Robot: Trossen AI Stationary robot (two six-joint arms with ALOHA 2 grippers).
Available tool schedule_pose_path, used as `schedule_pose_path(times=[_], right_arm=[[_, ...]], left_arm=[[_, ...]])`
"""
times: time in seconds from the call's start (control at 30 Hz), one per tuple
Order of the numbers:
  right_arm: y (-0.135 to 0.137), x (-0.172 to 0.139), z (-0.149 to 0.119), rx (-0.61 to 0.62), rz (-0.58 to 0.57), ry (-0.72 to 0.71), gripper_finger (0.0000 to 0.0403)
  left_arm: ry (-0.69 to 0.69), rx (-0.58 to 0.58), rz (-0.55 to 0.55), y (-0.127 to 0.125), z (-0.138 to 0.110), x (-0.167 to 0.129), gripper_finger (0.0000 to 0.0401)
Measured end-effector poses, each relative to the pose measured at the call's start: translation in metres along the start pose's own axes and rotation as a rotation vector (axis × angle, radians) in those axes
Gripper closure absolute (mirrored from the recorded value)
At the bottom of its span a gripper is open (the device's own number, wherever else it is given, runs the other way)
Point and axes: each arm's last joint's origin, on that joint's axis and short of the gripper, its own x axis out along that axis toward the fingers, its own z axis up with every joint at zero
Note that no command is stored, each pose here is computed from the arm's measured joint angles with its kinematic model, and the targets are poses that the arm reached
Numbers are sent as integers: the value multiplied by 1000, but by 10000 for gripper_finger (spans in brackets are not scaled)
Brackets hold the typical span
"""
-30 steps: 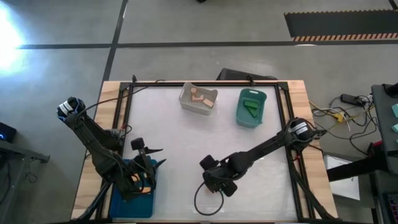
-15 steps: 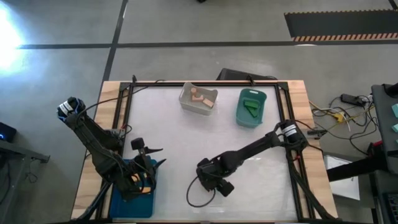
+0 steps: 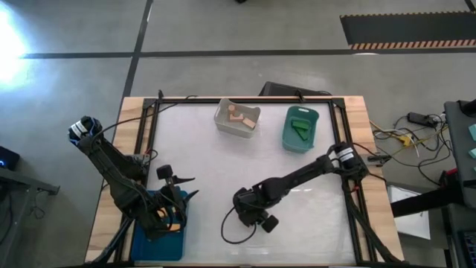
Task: Sort & place blocks by color
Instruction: Put the brown block into the gray bin
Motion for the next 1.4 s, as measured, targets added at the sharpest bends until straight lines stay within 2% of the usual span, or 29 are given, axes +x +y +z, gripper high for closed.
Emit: schedule_pose_path(times=[0.13,0.2,0.3,0.4,0.53,0.67,0.73,0.83,0.93,1.27,1.4], right_arm=[[-13,-17,1,31,-15,24,283],[-25,-33,-1,49,-62,42,283],[-53,-65,-8,103,-153,34,283],[-93,-104,-26,209,-248,-16,283],[-153,-159,-74,483,-376,-76,283],[-205,-209,-148,833,-494,-117,283],[-222,-225,-185,992,-533,-144,283],[-235,-230,-222,1086,-502,-165,283],[-243,-229,-233,1098,-496,-174,283],[-262,-220,-222,1059,-516,-201,283],[-266,-204,-221,1060,-489,-176,283]], left_arm=[[0,-6,0,0,0,0,223],[0,-6,0,0,0,0,223],[0,-6,0,0,0,0,223],[0,-7,0,0,0,0,223],[0,-8,-1,0,0,0,223],[-1,-12,-2,0,0,0,223],[-1,-11,-2,0,0,0,223],[-2,-12,-1,0,0,0,223],[-3,-13,-1,0,0,0,223],[-22,-17,27,1,2,2,223],[-21,-18,29,1,2,2,223]])
